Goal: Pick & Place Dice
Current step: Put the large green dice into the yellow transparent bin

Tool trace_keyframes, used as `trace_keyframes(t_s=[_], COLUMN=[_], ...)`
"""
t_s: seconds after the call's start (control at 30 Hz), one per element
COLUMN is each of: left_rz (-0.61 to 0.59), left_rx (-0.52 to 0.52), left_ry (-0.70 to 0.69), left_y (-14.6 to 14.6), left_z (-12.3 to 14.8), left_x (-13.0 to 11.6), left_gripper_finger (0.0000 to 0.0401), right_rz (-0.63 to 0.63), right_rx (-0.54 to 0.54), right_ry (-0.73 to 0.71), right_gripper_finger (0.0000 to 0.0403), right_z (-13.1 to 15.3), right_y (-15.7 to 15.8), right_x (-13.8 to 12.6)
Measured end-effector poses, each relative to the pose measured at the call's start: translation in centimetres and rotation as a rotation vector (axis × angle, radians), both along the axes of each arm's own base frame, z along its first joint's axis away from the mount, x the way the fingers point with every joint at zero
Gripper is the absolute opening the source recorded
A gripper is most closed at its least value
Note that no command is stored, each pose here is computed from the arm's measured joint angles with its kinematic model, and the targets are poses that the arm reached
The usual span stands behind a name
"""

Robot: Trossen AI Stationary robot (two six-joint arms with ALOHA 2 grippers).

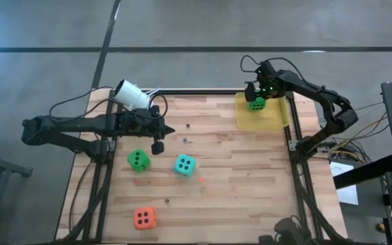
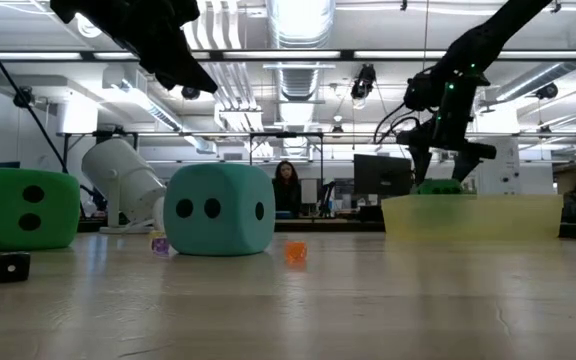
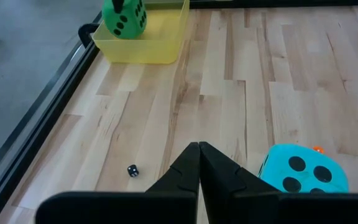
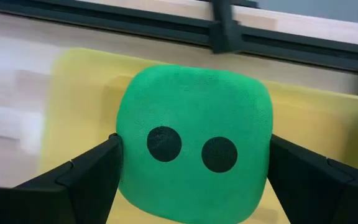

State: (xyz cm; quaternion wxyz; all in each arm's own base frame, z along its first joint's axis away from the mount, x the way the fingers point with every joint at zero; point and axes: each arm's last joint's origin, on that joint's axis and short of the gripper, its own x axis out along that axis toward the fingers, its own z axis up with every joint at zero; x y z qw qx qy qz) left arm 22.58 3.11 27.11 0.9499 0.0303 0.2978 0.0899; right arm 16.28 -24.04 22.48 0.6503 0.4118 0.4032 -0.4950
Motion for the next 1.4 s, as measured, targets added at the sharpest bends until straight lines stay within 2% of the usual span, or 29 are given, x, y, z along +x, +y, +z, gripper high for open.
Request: trace_keyframes(t_s=[0.17,0.53,0.8,1.4], left_rz=[-0.001,-0.001,0.001,0.0], left_rx=[0.002,0.002,-0.001,0.0], left_ry=[0.0,0.0,0.0,0.001], left_y=[0.0,0.0,0.0,0.0], left_z=[0.0,0.0,0.0,0.0], left_x=[0.0,0.0,0.0,0.0], left_gripper_finger=[0.0012,0.0012,0.0012,0.0012], right_rz=[-0.005,0.011,0.02,0.04], right_rx=[-0.02,-0.021,0.028,0.01], right_ry=[-0.028,-0.065,-0.04,-0.05], right_gripper_finger=[0.0347,0.0347,0.0347,0.0347], right_z=[0.8,-0.6,-2.1,-2.2], right_y=[0.2,0.2,-0.2,-0.2], right_x=[0.6,2.9,3.4,3.8])
